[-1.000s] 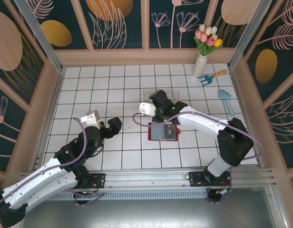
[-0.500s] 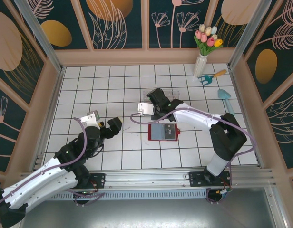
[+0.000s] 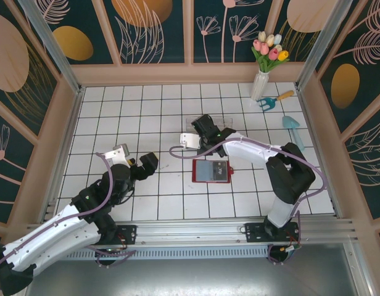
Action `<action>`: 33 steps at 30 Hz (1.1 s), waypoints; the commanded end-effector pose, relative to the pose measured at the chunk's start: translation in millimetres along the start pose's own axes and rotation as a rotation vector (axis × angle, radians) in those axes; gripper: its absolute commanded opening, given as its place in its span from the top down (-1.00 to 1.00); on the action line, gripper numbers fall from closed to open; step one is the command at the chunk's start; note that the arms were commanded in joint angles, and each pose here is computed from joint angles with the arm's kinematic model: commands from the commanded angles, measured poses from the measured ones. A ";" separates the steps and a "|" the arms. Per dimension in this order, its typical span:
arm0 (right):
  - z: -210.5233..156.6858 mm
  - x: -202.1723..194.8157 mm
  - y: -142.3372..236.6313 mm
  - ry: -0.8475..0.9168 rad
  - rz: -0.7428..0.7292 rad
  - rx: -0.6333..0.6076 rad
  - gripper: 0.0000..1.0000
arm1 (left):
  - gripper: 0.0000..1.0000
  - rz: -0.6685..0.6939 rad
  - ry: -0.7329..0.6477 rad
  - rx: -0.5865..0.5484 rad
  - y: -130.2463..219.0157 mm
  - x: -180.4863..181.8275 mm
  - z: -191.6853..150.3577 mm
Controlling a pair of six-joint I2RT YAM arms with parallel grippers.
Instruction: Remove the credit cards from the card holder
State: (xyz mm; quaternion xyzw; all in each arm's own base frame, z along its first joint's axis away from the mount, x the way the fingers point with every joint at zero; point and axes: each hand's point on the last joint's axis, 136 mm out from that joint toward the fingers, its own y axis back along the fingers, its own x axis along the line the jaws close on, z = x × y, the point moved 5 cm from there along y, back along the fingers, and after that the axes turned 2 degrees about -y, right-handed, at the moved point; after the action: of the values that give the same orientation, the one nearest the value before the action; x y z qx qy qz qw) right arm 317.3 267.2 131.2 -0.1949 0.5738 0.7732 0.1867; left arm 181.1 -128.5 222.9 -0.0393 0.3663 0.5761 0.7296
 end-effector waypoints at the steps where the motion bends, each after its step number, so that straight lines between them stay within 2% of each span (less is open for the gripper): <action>1: 2.1 0.9 -8.9 0.008 0.015 -0.013 1.00 | -0.98 0.017 0.003 0.007 -1.2 4.3 -2.8; 15: 0.3 0.5 -27.9 -0.029 0.003 -0.002 1.00 | -0.97 0.023 -0.001 0.014 -2.7 5.8 -5.3; 17: 0.5 -5.0 -28.3 -0.047 -0.015 -0.006 0.88 | -0.98 0.024 -0.001 0.014 -3.0 6.0 -5.6; 27: -3.4 -23.3 -37.6 -0.101 -0.119 0.030 0.78 | -0.98 0.017 0.001 0.016 -2.7 6.4 -6.6; 29: -3.5 -27.0 -38.5 -0.120 -0.144 0.036 0.60 | -0.97 0.016 0.000 0.014 -2.6 6.5 -6.6; 33: 0.6 -29.9 -33.2 -0.156 -0.139 0.014 0.60 | -0.98 0.011 0.001 0.017 -2.9 5.5 -6.8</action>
State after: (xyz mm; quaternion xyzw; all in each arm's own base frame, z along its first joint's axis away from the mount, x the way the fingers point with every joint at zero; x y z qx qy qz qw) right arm 348.3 273.5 107.9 -0.1814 0.5646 0.7647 0.2520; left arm 181.0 -129.5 216.7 -0.0310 0.3694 0.5760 0.7286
